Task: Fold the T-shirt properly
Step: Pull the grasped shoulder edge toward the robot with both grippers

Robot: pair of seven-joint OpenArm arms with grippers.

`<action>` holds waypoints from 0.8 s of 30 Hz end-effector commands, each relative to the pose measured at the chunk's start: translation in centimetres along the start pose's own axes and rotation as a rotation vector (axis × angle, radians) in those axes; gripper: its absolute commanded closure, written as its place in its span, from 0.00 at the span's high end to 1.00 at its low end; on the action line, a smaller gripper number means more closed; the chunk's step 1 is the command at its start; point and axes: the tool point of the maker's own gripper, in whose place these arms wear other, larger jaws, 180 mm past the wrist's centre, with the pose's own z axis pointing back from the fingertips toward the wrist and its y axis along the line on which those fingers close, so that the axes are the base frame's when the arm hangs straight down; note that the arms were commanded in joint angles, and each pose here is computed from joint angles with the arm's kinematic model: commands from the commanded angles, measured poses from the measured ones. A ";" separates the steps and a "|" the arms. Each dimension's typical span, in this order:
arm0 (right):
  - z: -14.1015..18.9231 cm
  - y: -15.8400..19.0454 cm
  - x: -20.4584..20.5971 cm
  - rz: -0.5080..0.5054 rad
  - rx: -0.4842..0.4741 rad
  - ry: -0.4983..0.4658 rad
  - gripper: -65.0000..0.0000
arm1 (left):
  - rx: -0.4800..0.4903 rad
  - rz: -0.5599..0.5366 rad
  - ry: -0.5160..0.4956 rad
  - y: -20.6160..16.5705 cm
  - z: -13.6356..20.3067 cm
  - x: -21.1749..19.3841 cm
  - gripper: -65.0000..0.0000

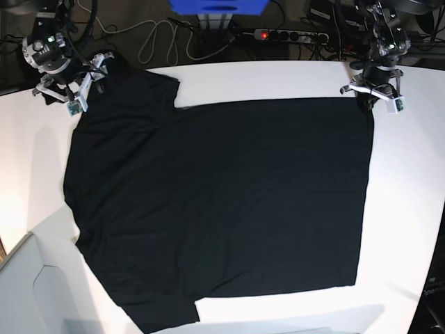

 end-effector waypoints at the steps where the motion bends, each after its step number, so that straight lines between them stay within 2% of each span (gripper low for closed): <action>1: -0.2 -0.3 0.3 0.016 0.007 -0.011 0.64 | 0.019 -0.017 0.041 0.6 0.2 -0.7 0.00; 5: -1.8 0.1 -1.8 -0.027 0.045 0.041 0.62 | 0.019 -0.015 0.046 0.6 0.2 -0.9 0.00; 10: -2.0 1.3 -1.9 0.052 0.119 0.035 0.62 | 0.019 -0.014 0.046 0.6 0.1 -0.9 0.00; 15: -2.5 1.6 -2.9 0.038 0.141 0.061 0.60 | 0.019 -0.014 0.046 0.6 0.1 -0.9 0.00; 18: -3.2 2.2 -3.8 0.038 0.183 0.081 0.46 | 0.022 0.001 0.048 0.5 0.2 -1.3 0.00; 23: -3.7 2.3 -4.4 0.052 0.209 0.101 0.03 | 0.020 0.002 0.051 0.3 0.2 -1.4 0.00; 24: -3.7 2.2 -4.4 0.053 0.208 0.102 0.00 | 0.020 0.002 0.051 0.3 0.2 -1.4 0.00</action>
